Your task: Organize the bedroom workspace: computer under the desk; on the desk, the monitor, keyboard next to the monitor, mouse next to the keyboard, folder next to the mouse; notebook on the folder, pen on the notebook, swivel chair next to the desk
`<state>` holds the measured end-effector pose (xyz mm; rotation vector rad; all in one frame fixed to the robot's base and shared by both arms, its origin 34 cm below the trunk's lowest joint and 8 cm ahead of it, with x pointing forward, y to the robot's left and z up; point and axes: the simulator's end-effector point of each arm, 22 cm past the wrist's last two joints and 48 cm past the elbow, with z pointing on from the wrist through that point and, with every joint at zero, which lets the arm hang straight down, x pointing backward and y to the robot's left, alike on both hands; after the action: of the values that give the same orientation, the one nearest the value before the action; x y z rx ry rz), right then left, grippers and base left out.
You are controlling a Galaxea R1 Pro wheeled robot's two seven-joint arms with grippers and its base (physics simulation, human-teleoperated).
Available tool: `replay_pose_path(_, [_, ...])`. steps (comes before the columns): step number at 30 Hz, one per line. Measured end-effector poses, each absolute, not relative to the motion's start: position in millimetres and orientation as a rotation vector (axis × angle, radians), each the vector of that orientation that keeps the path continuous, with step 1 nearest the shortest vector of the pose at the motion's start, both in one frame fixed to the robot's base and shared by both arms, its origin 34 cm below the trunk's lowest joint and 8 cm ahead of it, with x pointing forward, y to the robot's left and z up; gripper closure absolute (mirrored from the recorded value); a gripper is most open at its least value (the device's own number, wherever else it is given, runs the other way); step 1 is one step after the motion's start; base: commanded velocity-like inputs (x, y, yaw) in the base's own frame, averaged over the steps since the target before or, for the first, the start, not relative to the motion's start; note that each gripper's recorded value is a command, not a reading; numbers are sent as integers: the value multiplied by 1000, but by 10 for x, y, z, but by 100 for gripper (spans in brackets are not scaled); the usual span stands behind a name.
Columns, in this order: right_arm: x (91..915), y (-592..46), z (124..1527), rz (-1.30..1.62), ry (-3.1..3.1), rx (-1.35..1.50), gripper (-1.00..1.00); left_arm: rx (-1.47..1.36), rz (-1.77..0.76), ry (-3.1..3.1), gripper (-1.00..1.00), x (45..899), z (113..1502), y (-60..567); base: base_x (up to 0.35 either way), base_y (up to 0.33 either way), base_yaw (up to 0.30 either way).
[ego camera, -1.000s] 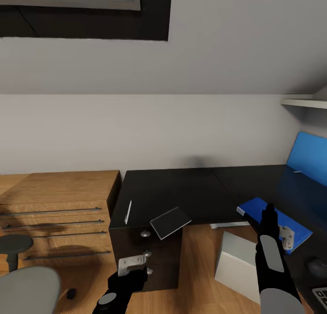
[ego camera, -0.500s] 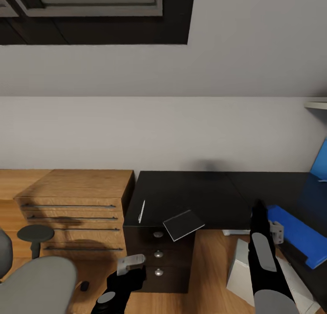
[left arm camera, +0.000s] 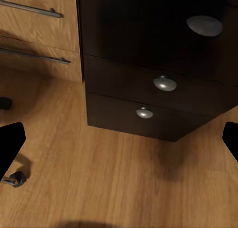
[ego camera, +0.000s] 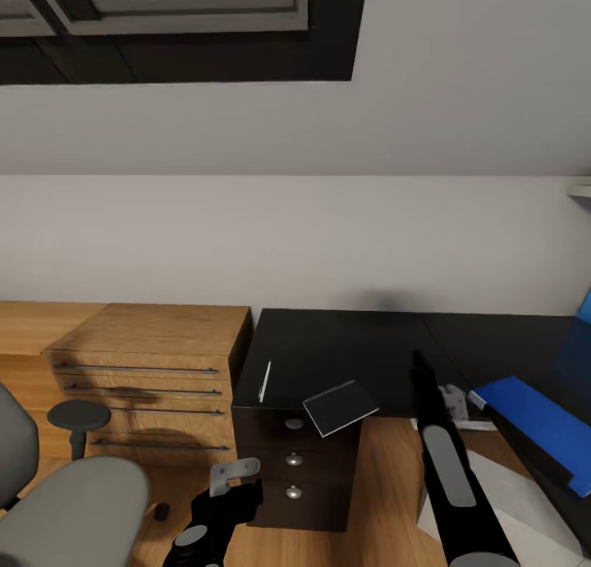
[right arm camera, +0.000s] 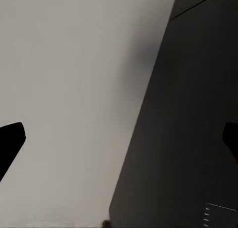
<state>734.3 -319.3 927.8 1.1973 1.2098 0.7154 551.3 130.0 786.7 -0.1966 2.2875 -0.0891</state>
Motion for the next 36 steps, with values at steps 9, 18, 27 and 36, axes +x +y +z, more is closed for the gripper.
replay_pose_path(9, [7308, -2862, 9318, 794, 1301, 1114, -100, -200, -87, 2285, -100, 5518, 7873, 1312, 0, 0, 2])
replay_pose_path(18, [7311, -2717, 9310, 836, 1344, 1089, -100, -199, -86, 2285, -100, 5519, 7874, 1314, 0, 0, 0])
replay_pose_path(27, [7308, -2690, 9306, 843, 1348, 1089, -100, -200, -87, 2284, -100, 5520, 7878, 1312, 0, 0, 0])
replay_pose_path(36, [7311, -2681, 9278, 841, 1352, 1094, -100, -202, -89, 2272, -100, 5535, 7904, 1312, -148, 0, 163])
